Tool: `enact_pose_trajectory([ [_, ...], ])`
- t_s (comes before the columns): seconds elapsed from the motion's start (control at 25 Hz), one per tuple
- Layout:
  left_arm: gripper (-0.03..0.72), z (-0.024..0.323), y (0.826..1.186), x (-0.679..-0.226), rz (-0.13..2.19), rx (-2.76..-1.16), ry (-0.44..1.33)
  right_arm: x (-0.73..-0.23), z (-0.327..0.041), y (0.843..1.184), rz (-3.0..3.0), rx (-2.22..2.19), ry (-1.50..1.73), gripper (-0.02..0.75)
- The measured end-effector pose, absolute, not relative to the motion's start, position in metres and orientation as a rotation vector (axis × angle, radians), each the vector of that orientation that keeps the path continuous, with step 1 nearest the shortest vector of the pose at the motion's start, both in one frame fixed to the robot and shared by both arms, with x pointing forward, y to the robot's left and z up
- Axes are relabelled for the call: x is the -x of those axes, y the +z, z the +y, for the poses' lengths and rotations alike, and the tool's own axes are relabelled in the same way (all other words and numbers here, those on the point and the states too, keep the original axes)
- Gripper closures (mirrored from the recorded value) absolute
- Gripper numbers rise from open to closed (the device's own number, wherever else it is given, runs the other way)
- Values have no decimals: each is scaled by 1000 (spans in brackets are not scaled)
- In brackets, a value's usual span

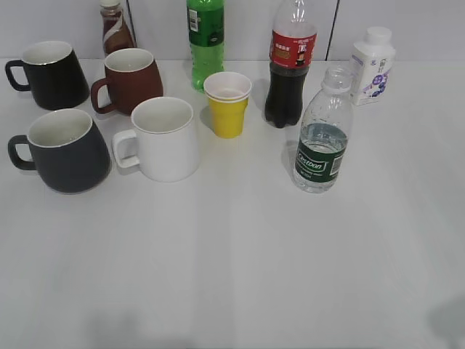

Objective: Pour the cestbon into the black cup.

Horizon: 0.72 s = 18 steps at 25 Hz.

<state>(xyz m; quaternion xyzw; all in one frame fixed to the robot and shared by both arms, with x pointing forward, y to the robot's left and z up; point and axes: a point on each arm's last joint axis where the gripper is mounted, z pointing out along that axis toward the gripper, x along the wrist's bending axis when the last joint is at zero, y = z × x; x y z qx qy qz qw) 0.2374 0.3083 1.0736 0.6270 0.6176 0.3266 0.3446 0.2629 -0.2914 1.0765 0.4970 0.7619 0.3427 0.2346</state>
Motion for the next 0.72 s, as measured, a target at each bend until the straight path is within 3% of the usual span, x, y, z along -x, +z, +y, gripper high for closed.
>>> enact_pose_trajectory([
  [0.16, 83, 308, 1064, -235, 1595, -1623, 848, -255, -295, 1057, 2100, -1371, 931, 125],
  [0.72, 179, 306, 1060, -242, 1546, -1594, 870, -261, -293, 1053, 2018, -1329, 1013, 156],
])
